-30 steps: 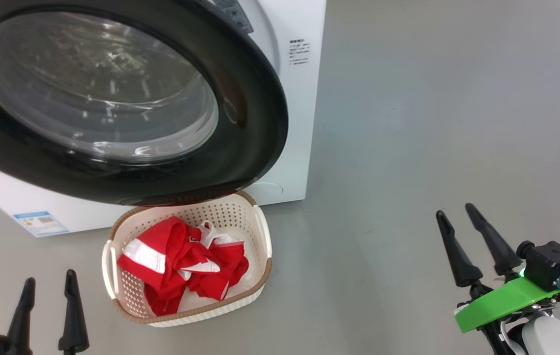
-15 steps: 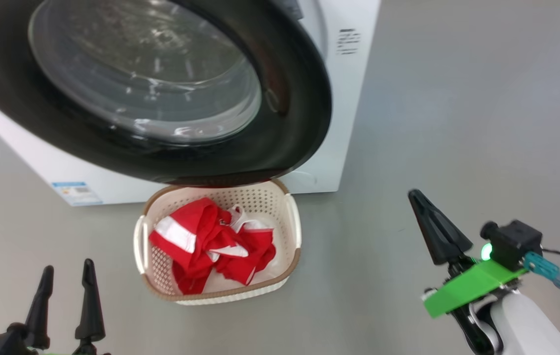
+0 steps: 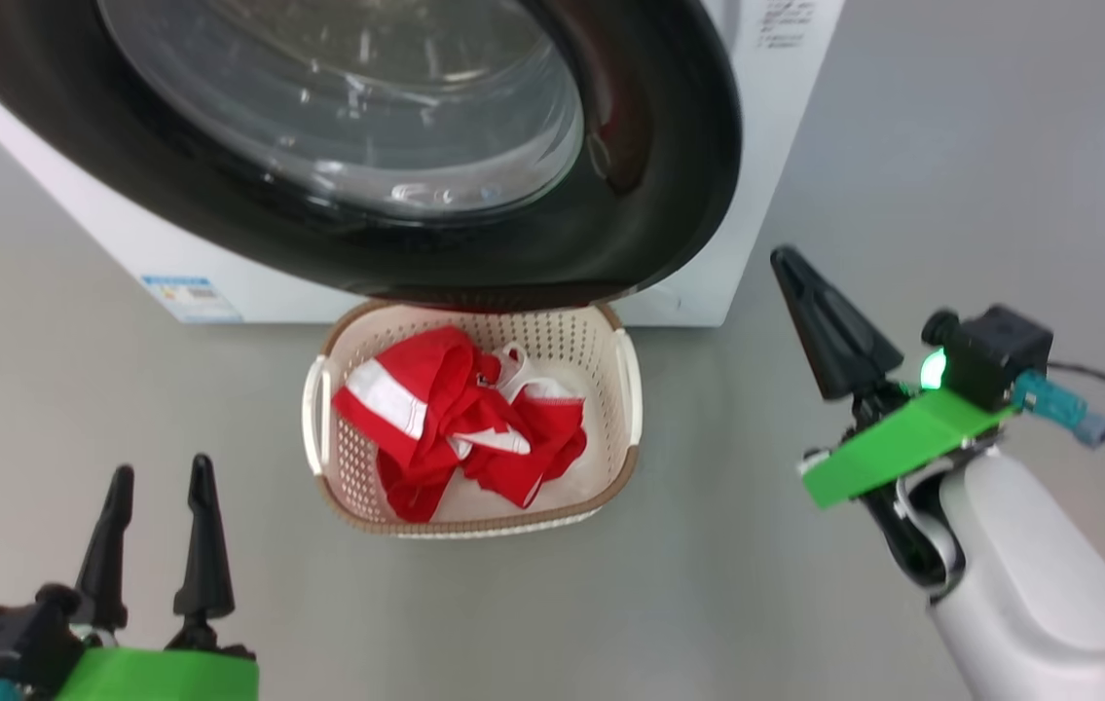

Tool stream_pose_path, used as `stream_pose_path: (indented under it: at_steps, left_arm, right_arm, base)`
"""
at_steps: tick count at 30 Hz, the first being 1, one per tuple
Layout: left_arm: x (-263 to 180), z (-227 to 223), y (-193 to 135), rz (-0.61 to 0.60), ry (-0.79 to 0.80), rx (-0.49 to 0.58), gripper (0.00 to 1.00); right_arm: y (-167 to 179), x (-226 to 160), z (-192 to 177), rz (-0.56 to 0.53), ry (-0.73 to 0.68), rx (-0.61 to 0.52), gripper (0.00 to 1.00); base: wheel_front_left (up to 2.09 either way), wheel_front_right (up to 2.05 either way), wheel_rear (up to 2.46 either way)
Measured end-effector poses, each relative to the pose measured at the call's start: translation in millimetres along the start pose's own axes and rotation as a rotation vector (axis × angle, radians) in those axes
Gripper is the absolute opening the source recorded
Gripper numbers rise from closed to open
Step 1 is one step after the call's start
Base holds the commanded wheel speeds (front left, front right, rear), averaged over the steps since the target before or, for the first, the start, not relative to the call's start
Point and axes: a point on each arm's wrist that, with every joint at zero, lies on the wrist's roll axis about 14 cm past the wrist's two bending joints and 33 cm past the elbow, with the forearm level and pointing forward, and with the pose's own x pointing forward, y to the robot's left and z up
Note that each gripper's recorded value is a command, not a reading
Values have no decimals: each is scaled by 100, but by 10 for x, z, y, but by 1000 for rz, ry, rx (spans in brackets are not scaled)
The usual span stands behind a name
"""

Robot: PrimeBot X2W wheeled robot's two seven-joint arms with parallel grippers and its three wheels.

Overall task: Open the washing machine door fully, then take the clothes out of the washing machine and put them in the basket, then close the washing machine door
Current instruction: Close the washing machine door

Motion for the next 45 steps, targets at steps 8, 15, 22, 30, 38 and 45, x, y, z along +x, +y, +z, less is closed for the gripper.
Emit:
stream_pose_path:
  at_steps: [8, 15, 22, 30, 38, 45]
  left_arm:
    - [129, -32, 11, 4, 1, -11, 100]
    - [210, -95, 6, 1, 12, -10, 100]
    - [312, -124, 54, 13, 11, -10, 100]
    - [416, -184, 91, 20, 19, -8, 100]
    - [481, -248, 93, 16, 30, 0, 100]
    - [510, -320, 98, 15, 45, 1, 100]
  right_arm:
    - [18, 321, -115, 41, 12, 4, 0]
    - [-12, 540, -194, 63, 15, -4, 0]
    - [-70, 721, -297, 70, 16, 7, 0]
    - [-169, 945, -345, 65, -4, 16, 0]
    - [-366, 1181, -264, 34, -55, 13, 0]
    - [-418, 1275, -243, 27, -83, 22, 0]
  base:
    - [0, 0, 0]
    - [0, 0, 0]
    - [0, 0, 0]
    - [0, 0, 0]
    - [0, 0, 0]
    - [0, 0, 0]
